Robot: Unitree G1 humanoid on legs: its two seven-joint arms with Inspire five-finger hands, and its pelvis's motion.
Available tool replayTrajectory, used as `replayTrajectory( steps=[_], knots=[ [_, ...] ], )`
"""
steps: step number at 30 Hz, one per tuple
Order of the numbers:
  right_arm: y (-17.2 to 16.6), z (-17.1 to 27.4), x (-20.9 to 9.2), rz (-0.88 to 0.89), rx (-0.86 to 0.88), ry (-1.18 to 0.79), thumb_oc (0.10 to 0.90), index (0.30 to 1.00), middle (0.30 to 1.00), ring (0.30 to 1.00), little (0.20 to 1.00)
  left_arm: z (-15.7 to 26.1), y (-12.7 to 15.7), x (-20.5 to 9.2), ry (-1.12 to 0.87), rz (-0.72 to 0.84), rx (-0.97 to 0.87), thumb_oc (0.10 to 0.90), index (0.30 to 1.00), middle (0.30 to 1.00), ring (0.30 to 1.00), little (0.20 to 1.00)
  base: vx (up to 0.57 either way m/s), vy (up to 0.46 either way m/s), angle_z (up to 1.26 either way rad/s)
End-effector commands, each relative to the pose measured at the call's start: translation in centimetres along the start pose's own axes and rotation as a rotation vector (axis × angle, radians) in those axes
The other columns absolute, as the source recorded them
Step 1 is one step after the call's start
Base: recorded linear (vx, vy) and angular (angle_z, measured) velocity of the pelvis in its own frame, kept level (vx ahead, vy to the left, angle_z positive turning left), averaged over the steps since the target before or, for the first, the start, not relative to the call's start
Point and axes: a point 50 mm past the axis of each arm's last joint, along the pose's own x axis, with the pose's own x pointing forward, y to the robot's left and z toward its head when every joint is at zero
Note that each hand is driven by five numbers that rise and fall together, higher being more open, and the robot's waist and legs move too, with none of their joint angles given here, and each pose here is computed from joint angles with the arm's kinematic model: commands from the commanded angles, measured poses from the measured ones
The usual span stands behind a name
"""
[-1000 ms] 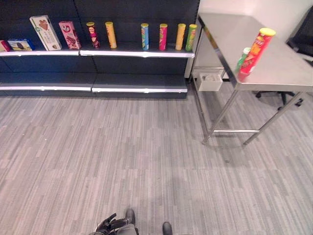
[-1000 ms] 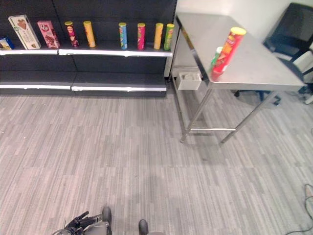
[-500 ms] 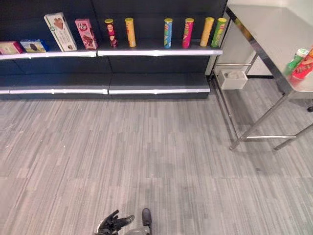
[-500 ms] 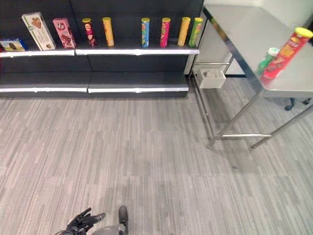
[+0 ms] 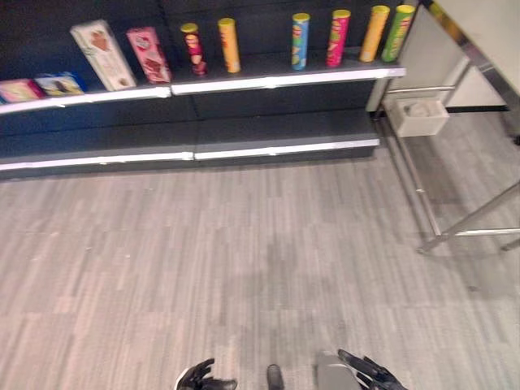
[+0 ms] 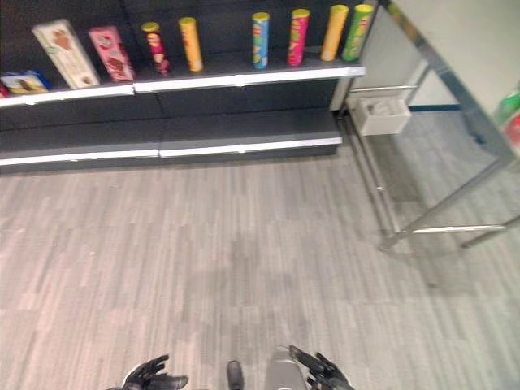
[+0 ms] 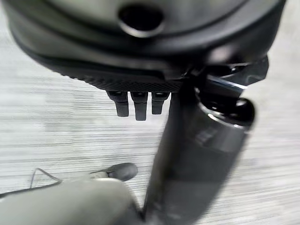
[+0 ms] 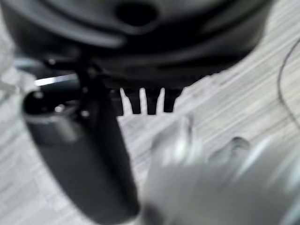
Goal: Put the goods on the table back onto the shelves and tidy them up.
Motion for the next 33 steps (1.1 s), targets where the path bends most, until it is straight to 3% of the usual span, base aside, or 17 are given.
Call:
replayTrajectory(
  steps=[1,6,9,11,12,15,20,24,30,31,33],
  knots=[
    [-4.3,-3.7,-1.1,-0.123,0.014,0.127,0.800,0.900,0.900,0.900,0.900,1.5,-4.3,0.2,-0.075,-0.145,0.147,0.800,0.900,0.900,0.900,0.900,0.54,-0.263,0.73],
    [-5.6,-3.4,-1.3,-0.160,0.088,0.108,0.800,0.900,0.900,0.900,0.900,0.7,-4.7,0.0,-0.061,-0.160,0.122,0.800,0.900,0.900,0.900,0.900,0.45,-0.288,0.04],
    [-5.1,-0.6,-0.8,-0.140,0.095,0.001,0.800,0.900,0.900,0.900,0.900,1.4,-4.1,0.1,-0.083,-0.142,0.106,0.800,0.900,0.900,0.900,0.900,0.33,-0.283,-0.03],
    [-5.2,1.5,-0.7,-0.146,0.090,-0.067,0.800,0.900,0.900,0.900,0.900,1.8,-3.2,0.2,-0.091,-0.108,0.069,0.800,0.900,0.900,0.900,0.900,0.32,-0.136,-0.14],
    [-5.1,3.9,-0.6,-0.140,0.027,-0.129,0.800,0.900,0.900,0.900,0.900,3.4,-0.9,0.5,-0.092,-0.038,-0.025,0.800,0.900,0.900,0.900,0.900,0.31,0.017,-0.52],
    [-3.7,4.5,-0.4,-0.104,-0.027,-0.159,0.800,0.900,0.900,0.900,0.900,4.1,-4.0,0.2,-0.180,-0.140,-0.079,0.800,0.900,0.900,0.900,0.900,0.29,0.036,-0.67],
    [-3.0,2.7,-0.2,-0.116,-0.125,-0.079,0.800,0.900,0.900,0.900,0.900,4.4,-4.2,0.4,-0.165,-0.117,-0.118,0.800,0.900,0.900,0.900,0.900,0.36,0.030,-0.84],
    [-3.1,0.7,-0.3,-0.112,-0.062,-0.010,0.800,0.900,0.900,0.900,0.900,4.7,-2.3,0.6,-0.165,-0.055,-0.234,0.800,0.900,0.900,0.900,0.900,0.31,0.082,-1.85],
    [-2.5,0.3,-0.2,-0.105,-0.027,0.005,0.800,0.900,0.900,0.900,0.900,7.2,-3.5,0.8,-0.226,-0.090,0.030,0.800,0.900,0.900,0.900,0.900,0.18,0.219,-1.39],
    [-2.8,0.8,-0.2,-0.094,-0.063,0.001,0.800,0.900,0.900,0.900,0.900,8.1,0.9,0.9,-0.198,-0.015,0.032,0.800,0.900,0.900,0.900,0.900,0.19,0.325,-1.70],
    [-2.5,0.3,-0.2,-0.096,-0.080,0.026,0.800,0.900,0.900,0.900,0.900,10.1,-1.0,0.9,-0.268,-0.025,0.024,0.800,0.900,0.900,0.900,0.900,0.17,0.260,-1.46]
  ],
)
